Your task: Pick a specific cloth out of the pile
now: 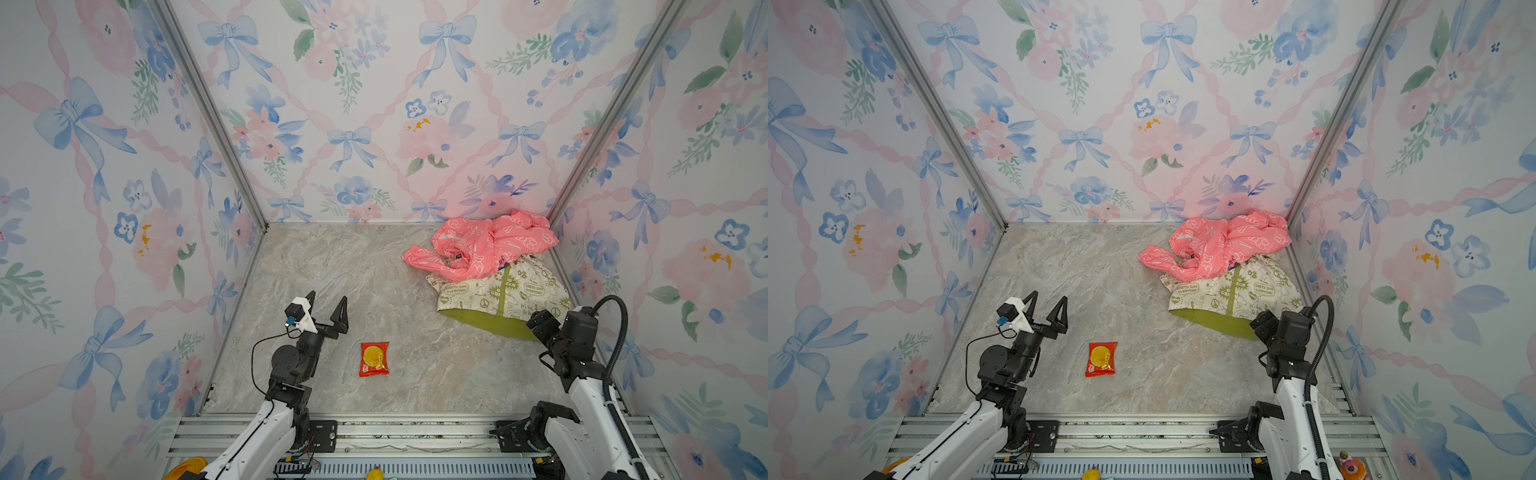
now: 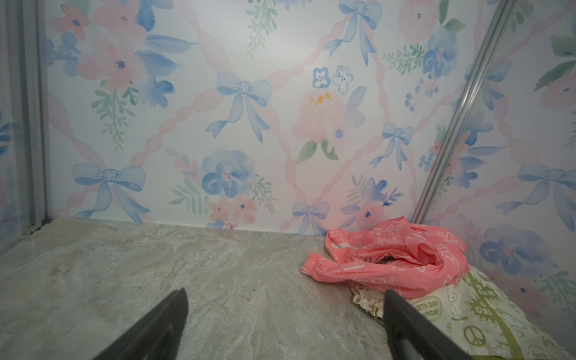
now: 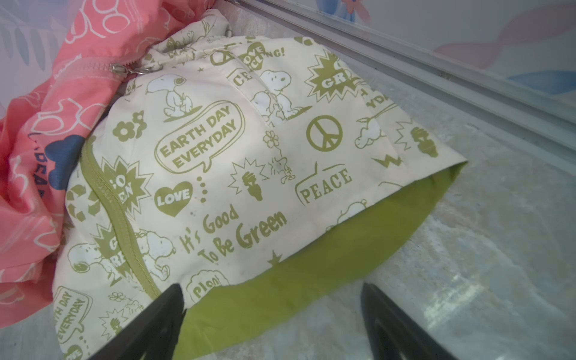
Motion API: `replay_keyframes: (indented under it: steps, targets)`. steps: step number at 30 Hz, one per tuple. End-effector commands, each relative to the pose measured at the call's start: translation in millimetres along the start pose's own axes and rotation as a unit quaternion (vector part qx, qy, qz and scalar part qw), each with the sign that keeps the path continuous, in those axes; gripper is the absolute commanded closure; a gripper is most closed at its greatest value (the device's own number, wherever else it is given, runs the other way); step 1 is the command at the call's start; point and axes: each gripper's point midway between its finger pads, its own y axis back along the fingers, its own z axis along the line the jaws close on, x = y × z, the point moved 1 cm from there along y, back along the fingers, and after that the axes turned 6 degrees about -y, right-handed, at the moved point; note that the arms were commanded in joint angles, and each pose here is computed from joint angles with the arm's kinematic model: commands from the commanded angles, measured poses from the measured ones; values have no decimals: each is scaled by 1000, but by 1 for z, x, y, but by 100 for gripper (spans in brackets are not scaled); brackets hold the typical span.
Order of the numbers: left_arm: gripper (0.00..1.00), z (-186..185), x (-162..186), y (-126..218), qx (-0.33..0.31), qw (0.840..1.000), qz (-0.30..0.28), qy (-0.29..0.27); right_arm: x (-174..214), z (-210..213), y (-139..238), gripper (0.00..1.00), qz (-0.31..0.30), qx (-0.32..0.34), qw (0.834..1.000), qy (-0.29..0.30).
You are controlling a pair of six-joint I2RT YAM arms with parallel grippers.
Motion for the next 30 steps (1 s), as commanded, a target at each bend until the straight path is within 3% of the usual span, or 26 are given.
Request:
replay_keyframes:
  steps: [1,7,17,20,25,28,30]
  targets:
    - [2,-14,-12,-6,35,999,-9,21,24,-9,-1,16,56,3,998,-23]
    - [2,-21,-13,-6,51,998,-8,37,33,-21,-5,28,83,27,996,-12]
    - [2,-25,-10,-4,64,997,-3,52,9,-4,-17,33,57,-19,997,-56]
    - [2,-27,-9,-3,70,996,-2,60,6,7,-22,31,65,-42,995,-64]
    - [2,-26,-9,2,66,995,-7,69,14,-4,-31,24,83,-13,993,-88]
    - [2,-25,-11,5,64,995,-14,69,22,-8,-37,6,99,-8,989,-111]
    - [2,-25,-12,6,64,995,-17,71,25,-8,-40,2,107,-12,986,-125]
